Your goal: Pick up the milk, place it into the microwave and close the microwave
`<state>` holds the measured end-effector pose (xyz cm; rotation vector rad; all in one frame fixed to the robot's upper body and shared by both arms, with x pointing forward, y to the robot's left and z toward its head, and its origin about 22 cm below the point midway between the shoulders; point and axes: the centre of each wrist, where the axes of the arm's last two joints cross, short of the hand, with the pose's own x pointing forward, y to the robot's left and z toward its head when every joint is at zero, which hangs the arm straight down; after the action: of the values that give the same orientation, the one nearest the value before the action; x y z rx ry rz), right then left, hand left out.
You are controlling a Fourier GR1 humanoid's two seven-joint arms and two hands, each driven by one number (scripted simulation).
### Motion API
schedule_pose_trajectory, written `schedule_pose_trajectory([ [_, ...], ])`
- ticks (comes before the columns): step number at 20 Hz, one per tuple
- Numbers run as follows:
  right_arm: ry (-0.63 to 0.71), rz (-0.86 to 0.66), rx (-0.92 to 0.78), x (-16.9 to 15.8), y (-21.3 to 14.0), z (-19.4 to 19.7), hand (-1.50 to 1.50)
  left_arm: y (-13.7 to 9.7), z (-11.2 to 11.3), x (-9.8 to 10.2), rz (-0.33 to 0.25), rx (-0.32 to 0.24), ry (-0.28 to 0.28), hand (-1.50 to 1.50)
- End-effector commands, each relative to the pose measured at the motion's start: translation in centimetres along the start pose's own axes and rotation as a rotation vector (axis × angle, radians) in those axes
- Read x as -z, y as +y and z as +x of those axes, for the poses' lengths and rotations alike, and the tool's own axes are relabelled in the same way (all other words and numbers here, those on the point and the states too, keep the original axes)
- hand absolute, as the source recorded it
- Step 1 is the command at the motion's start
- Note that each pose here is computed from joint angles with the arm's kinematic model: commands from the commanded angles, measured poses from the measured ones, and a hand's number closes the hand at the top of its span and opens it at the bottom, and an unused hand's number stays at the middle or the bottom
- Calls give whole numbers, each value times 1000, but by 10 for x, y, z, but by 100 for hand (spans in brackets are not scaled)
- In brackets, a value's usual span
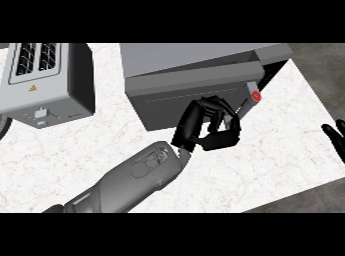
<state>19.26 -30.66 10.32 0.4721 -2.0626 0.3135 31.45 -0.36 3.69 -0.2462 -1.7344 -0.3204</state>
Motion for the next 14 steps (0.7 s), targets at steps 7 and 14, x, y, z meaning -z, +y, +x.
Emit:
schedule_pose_trajectory([
  [7, -7, 34, 36, 7, -1, 11, -150, 20, 12, 30, 140, -95, -56, 150],
  [14, -24, 46, 13, 16, -9, 23, -150, 21, 13, 35, 135, -117, -89, 150],
])
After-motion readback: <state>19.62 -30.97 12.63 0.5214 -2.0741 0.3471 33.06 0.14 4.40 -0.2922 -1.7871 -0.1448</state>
